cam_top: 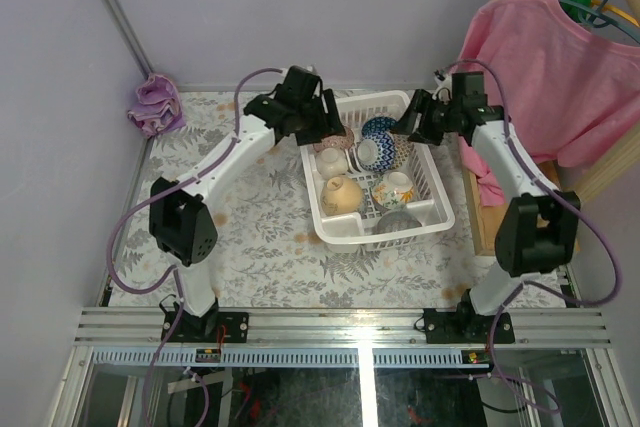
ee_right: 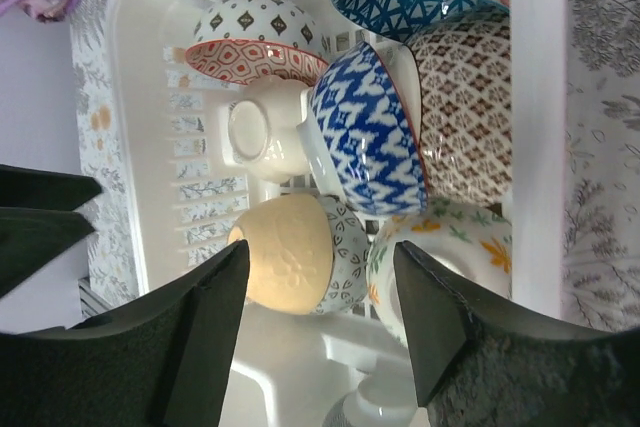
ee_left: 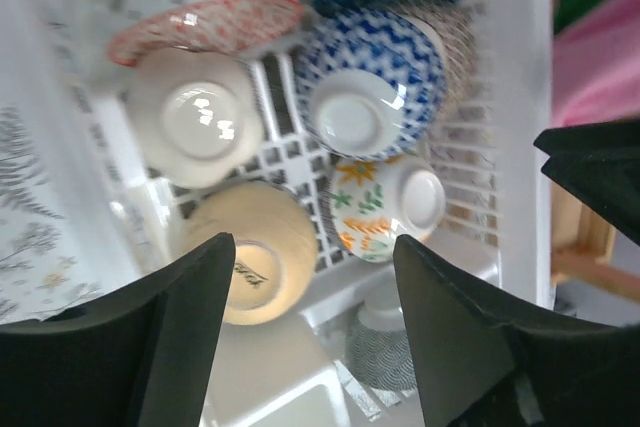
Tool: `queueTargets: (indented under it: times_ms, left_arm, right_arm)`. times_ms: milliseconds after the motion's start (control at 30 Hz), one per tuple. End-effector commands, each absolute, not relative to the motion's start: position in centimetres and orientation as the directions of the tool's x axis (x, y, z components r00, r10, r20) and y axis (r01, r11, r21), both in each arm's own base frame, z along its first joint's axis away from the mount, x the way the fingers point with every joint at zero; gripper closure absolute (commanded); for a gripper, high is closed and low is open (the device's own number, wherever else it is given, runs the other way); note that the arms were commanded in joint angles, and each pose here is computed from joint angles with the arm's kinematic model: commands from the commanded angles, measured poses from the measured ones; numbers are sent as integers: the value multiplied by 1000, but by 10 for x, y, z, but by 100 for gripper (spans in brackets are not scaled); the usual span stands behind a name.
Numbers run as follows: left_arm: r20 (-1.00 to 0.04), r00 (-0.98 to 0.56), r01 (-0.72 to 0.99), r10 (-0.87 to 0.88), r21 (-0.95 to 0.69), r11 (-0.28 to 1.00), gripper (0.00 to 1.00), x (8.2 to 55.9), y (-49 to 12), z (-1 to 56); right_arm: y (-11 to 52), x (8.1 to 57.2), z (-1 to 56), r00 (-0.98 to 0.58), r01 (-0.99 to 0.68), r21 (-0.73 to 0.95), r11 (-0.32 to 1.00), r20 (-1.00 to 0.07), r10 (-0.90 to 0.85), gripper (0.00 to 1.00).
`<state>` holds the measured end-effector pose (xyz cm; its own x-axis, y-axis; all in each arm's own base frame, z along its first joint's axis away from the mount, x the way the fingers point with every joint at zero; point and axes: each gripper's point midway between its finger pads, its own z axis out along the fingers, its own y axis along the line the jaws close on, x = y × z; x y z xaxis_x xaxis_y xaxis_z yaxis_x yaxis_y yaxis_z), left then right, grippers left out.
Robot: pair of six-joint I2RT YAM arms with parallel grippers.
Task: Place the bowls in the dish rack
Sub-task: Turn the bowl upside down on the dish rack, then adjust the dish rack at the center of the board.
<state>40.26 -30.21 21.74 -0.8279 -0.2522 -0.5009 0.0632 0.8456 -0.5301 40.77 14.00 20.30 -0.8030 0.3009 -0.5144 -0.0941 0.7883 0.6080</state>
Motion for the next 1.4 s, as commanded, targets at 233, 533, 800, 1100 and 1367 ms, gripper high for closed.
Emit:
queueTargets:
  times_ms: [233,533,800,1100,1367]
  left_arm:
    - [-510,-808,-87,-296,-393,916,31,409,-239,207]
    - [-451,-852,-93,-265,-369,925,34,404,-242,175]
    - [-429,-867,-95,-253,-357,929,38,406,-245,159]
    - [-418,-874,-93,-248,-358,929,39,405,-246,152]
    - [-411,-878,-94,-245,-353,931,40,405,-246,147]
  right_arm:
    - [150,428,157,-898,-69,457,887,-416,145,32]
    - [172,423,132,-923,-97,442,892,-375,85,44]
    - [195,428,129,-924,-110,468,877,-373,83,64]
    - [208,445,143,-916,-112,514,850,-386,112,70]
    - [213,447,142,-916,-138,488,862,-394,77,68]
